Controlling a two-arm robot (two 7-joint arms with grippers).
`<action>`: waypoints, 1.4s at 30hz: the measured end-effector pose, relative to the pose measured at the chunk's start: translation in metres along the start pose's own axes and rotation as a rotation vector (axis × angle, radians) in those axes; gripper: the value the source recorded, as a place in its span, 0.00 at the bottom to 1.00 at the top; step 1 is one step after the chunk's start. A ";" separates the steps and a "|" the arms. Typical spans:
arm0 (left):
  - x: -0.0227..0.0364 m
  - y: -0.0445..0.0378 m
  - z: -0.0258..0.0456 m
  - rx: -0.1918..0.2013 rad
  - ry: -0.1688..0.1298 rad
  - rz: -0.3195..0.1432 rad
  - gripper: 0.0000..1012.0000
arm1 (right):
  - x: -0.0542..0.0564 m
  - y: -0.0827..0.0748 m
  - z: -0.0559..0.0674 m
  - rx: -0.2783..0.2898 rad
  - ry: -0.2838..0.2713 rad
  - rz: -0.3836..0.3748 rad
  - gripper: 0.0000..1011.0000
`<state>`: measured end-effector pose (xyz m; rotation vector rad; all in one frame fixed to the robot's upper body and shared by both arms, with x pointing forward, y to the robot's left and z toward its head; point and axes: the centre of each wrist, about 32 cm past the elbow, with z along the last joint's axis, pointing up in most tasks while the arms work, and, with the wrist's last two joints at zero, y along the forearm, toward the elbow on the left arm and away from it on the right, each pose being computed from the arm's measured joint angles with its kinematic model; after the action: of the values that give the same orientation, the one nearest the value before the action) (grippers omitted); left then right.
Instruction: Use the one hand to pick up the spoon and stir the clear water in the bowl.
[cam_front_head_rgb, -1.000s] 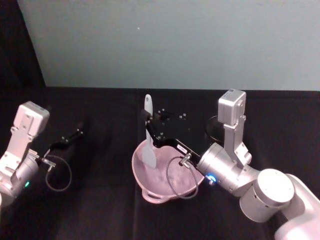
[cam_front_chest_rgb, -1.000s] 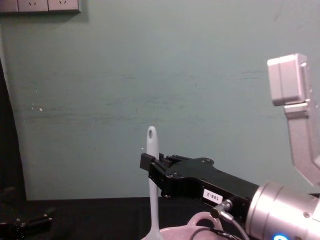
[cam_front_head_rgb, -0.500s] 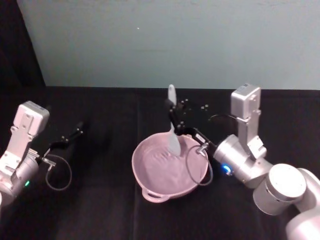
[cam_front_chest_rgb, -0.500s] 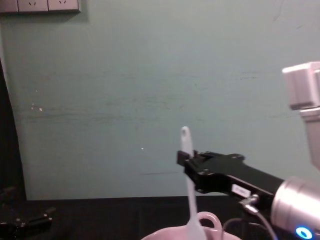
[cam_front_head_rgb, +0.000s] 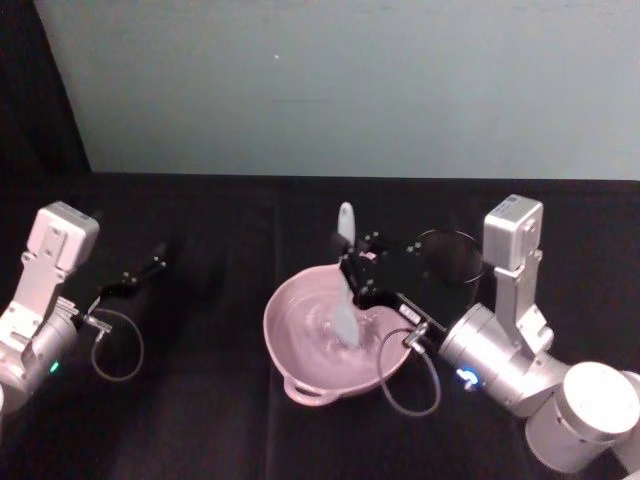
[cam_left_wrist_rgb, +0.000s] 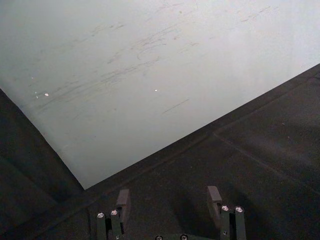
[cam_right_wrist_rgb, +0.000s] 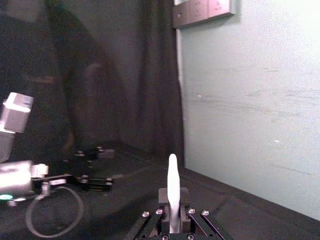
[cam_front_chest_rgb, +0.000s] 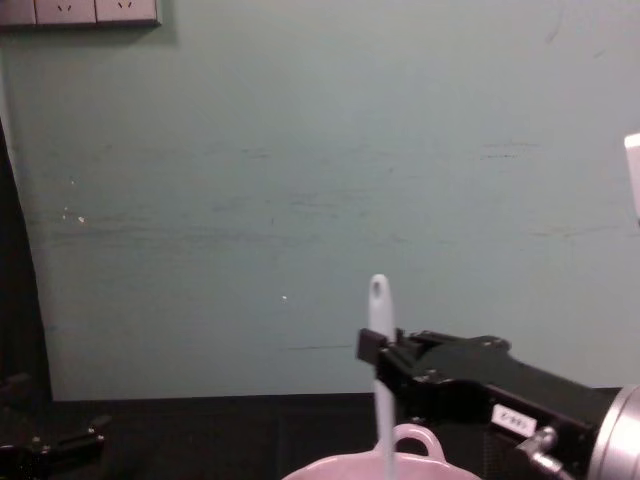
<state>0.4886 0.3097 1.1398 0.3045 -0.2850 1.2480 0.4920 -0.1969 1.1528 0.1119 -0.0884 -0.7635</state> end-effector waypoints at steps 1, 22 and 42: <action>0.0000 0.0000 0.0000 0.000 0.000 0.000 0.99 | 0.000 0.000 0.000 0.000 0.000 0.000 0.12; 0.0000 0.0000 0.0000 0.000 0.000 0.000 0.99 | 0.009 0.042 -0.012 0.051 -0.049 -0.024 0.12; 0.0000 0.0000 0.0000 0.000 0.000 0.000 0.99 | 0.001 0.000 -0.001 0.004 -0.042 -0.034 0.12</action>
<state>0.4886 0.3097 1.1398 0.3045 -0.2850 1.2479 0.4929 -0.1975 1.1514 0.1017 -0.1283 -0.7994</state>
